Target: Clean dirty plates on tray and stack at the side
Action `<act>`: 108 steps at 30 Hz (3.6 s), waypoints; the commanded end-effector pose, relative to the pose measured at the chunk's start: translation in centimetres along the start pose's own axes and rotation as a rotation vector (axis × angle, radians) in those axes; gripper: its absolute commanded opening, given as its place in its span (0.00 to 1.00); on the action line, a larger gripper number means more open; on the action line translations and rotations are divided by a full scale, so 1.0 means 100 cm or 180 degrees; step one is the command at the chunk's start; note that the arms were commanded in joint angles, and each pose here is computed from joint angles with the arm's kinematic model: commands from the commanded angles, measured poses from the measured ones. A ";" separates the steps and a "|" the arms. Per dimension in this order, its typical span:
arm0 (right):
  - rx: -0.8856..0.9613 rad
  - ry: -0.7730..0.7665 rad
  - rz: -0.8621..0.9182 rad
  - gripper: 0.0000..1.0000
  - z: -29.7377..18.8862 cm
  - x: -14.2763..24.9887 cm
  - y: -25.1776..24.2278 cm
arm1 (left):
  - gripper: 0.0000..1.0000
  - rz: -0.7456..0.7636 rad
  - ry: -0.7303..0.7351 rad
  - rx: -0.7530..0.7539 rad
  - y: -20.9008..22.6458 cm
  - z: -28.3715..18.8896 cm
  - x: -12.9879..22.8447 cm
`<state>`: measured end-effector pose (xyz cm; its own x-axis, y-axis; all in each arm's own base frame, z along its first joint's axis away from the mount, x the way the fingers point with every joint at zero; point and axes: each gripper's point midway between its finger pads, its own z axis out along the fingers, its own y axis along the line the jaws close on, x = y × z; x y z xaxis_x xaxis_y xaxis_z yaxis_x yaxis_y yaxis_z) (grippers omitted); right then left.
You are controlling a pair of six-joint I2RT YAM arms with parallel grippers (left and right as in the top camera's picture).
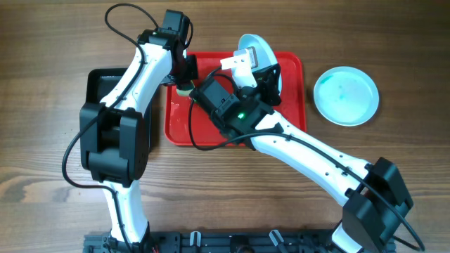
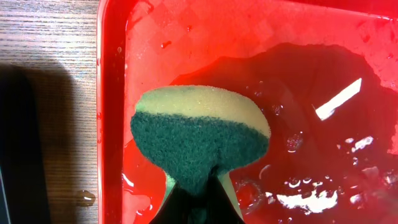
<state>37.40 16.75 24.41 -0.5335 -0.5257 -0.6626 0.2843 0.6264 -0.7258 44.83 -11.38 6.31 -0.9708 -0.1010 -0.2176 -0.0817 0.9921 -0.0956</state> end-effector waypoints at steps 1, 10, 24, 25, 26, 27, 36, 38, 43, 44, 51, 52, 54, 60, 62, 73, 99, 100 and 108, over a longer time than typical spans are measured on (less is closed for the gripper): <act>0.0194 -0.0063 -0.0018 0.04 -0.003 -0.006 -0.021 | 0.04 -0.0042 -0.0131 -0.0014 0.002 -0.014 -0.007; 0.0189 -0.0062 -0.0057 0.04 -0.003 -0.006 -0.021 | 0.04 -0.0042 -0.0130 -0.0014 0.003 -0.014 -0.007; -0.3014 0.1809 0.0874 0.04 0.029 0.075 0.086 | 0.04 -0.0040 -0.0108 -0.0022 0.003 -0.013 -0.006; -0.3332 0.1882 0.1034 0.04 0.035 0.074 0.084 | 0.04 -0.0040 -0.0106 -0.0023 0.003 -0.013 -0.005; -0.3490 0.1944 0.1177 0.04 0.041 0.075 0.080 | 0.04 -0.0040 -0.0105 -0.0023 0.003 -0.013 -0.005; -0.3641 0.2013 0.1340 0.04 0.049 0.077 0.074 | 0.04 -0.0039 -0.0105 -0.0023 0.003 -0.013 -0.005; -0.2688 0.2643 0.2326 0.04 0.165 0.174 -0.031 | 0.04 -0.0040 -0.0108 -0.0022 0.003 -0.013 -0.006; -0.1996 0.2960 0.2480 0.04 0.183 0.221 -0.058 | 0.04 -0.0040 -0.0110 -0.0022 0.003 -0.013 -0.006; -0.1496 0.3264 0.2632 0.04 0.190 0.287 -0.066 | 0.04 -0.0040 -0.0110 -0.0022 0.003 -0.013 -0.006; -0.1268 0.3328 0.2696 0.04 0.191 0.303 -0.070 | 0.04 -0.0040 -0.0110 -0.0022 0.003 -0.013 -0.006; -0.1150 0.3226 0.2836 0.72 0.201 0.321 -0.064 | 0.04 0.0081 -0.0139 -0.0073 0.006 -0.015 -0.007; -0.1282 0.3174 0.2900 0.83 0.202 0.313 -0.061 | 0.04 0.0074 -0.0188 -0.0192 0.013 -0.020 -0.009; -0.1718 0.3061 0.3039 0.90 0.200 0.290 -0.050 | 0.04 0.0055 -0.0253 -0.0346 0.023 -0.035 -0.012; -0.2924 0.2334 0.2993 0.97 0.176 0.185 -0.032 | 0.04 0.0243 -0.0196 -0.0615 0.082 -0.113 0.004; -0.3014 0.2278 0.2834 1.00 0.166 0.172 -0.019 | 0.04 0.0353 -0.0010 -0.0678 0.106 -0.115 0.013; -0.3087 0.2138 0.1942 1.00 0.118 0.140 0.038 | 0.08 0.0108 0.0438 -0.0539 0.179 -0.027 0.054; -0.2891 0.0176 0.2305 1.00 -0.022 0.037 -0.182 | 1.00 -0.0465 -0.0763 -0.0222 0.148 -0.181 0.015; -0.2863 0.0040 0.2343 1.00 -0.032 0.035 -0.194 | 1.00 -0.0465 -0.0762 -0.0222 0.148 -0.180 0.015; -0.2772 -0.0336 0.2435 1.00 -0.067 0.039 -0.227 | 1.00 -0.0465 -0.0762 -0.0222 0.148 -0.180 0.015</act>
<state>23.81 4.43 39.33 -0.3805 0.1539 -0.9119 -0.1596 0.9603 0.2287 37.99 4.79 22.43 -0.8650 -0.2376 -0.4419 -0.2364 0.9699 -0.0586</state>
